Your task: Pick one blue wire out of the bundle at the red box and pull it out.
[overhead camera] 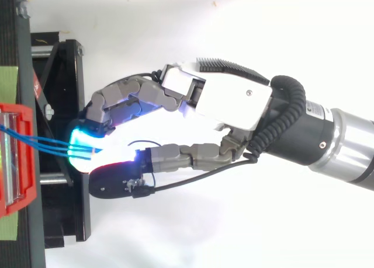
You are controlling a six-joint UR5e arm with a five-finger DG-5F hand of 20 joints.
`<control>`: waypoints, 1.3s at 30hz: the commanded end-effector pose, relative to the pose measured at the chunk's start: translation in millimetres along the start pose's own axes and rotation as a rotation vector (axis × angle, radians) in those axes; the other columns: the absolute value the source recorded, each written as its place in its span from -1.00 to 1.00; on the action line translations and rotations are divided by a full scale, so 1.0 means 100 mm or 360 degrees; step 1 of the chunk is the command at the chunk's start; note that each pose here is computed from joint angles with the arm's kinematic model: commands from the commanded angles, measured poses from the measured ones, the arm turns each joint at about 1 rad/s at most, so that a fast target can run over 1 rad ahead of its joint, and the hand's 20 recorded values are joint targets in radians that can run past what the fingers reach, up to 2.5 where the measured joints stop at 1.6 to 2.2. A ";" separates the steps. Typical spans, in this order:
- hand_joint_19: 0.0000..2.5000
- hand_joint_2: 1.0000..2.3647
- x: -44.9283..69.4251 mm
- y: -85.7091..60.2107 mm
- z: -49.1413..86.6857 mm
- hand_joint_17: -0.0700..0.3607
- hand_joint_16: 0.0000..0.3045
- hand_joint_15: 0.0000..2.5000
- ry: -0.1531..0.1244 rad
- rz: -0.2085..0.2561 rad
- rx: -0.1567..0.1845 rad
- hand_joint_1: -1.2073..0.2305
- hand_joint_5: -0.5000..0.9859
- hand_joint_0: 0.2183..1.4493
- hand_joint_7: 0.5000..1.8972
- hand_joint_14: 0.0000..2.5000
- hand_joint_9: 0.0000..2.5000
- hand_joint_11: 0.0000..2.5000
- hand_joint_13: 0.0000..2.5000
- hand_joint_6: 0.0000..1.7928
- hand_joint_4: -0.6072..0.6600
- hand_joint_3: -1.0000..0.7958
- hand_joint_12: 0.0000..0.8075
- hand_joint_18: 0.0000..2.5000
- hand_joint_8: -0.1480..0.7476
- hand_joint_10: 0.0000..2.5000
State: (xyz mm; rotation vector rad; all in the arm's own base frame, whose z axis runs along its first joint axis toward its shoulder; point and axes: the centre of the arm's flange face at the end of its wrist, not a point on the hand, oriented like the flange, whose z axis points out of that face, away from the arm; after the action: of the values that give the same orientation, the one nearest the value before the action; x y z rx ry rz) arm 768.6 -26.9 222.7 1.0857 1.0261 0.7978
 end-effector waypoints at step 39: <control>-0.74 -0.98 0.00 0.11 0.03 -0.07 -0.62 -0.78 0.0043 0.0066 0.0053 -0.56 -0.60 -0.21 -0.39 -0.99 -0.34 -0.51 -0.44 0.07 0.28 -0.27 0.10 -0.39 0.17 -0.99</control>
State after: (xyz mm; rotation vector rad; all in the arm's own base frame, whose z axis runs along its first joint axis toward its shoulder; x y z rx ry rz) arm 771.2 -25.0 233.9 1.1293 1.0454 0.8330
